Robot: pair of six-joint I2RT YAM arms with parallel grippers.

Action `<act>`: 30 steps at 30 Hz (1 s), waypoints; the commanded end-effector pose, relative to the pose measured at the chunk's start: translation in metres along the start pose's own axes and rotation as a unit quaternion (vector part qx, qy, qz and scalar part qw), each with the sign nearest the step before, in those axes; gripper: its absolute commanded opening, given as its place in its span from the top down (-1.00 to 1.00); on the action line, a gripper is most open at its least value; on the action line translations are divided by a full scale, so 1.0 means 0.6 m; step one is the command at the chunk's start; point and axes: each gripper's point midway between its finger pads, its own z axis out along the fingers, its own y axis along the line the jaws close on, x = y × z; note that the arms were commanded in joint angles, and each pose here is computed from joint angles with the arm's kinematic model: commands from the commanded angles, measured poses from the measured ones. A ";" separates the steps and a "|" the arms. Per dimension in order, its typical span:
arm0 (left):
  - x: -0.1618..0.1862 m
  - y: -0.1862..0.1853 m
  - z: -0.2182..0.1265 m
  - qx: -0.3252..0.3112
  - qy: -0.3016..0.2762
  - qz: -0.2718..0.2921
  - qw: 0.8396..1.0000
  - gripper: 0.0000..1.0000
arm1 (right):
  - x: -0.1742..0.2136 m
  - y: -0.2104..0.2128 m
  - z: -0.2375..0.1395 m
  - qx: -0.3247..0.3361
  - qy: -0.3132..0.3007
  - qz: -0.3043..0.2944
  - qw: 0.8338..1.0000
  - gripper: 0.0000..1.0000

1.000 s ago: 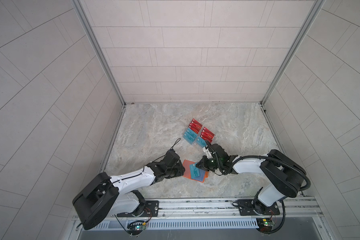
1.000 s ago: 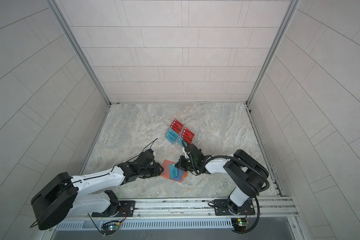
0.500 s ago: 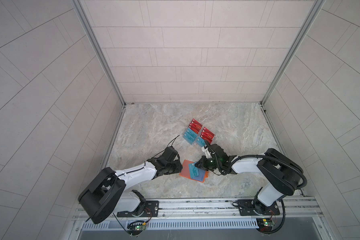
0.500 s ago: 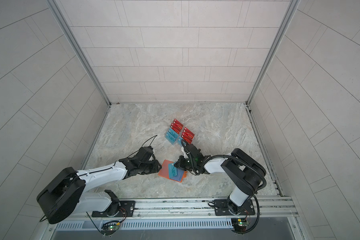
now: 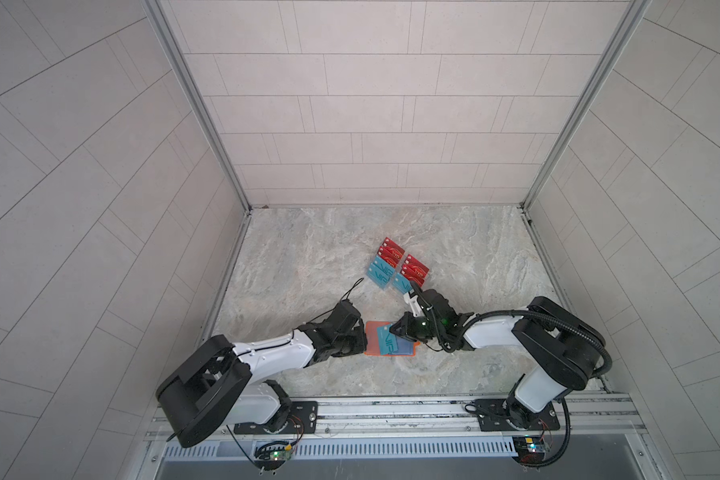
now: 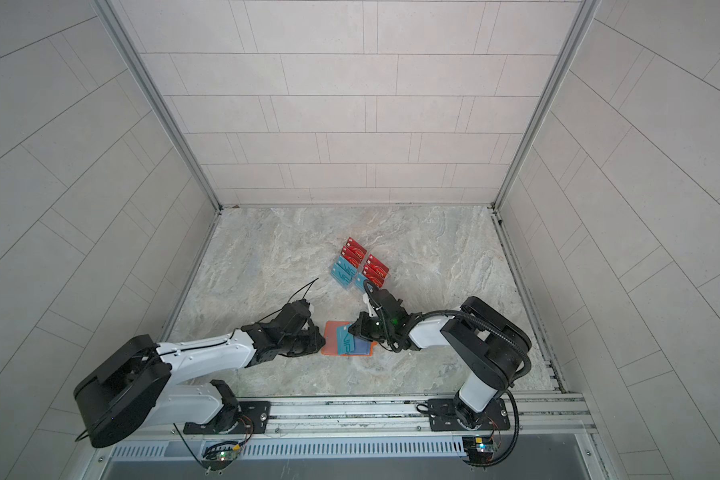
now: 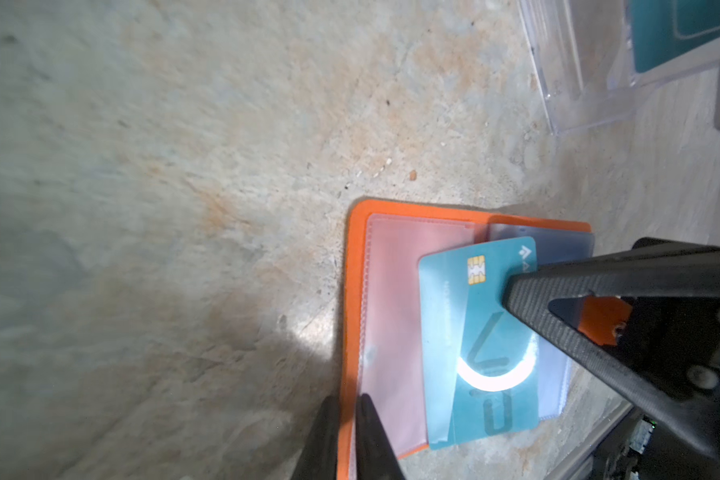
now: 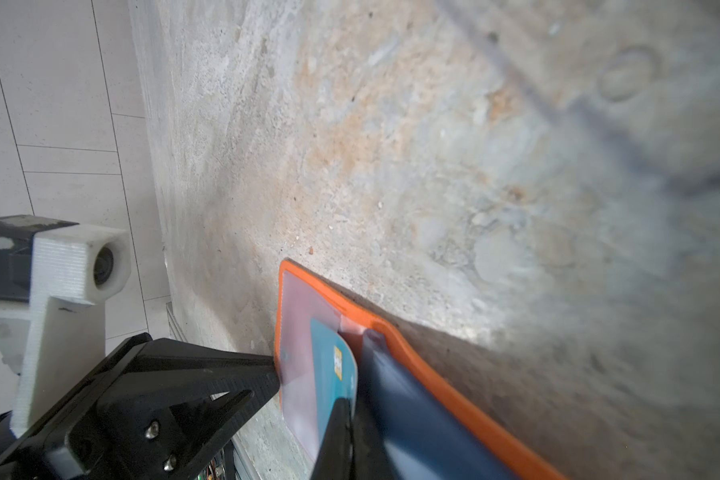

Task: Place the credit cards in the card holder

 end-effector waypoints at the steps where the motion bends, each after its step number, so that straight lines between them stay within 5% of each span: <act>1: 0.019 0.014 0.000 -0.014 0.010 -0.012 1.000 0.75 | 0.025 -0.068 0.000 0.067 0.008 0.020 0.998 1.00; 13: 0.023 0.002 0.002 -0.003 0.015 -0.010 1.000 0.93 | 0.019 -0.068 -0.004 0.050 -0.016 0.009 0.999 1.00; 30: 0.025 0.000 0.006 -0.006 0.021 -0.008 1.000 0.92 | 0.014 -0.062 -0.015 0.045 -0.043 -0.006 0.998 1.00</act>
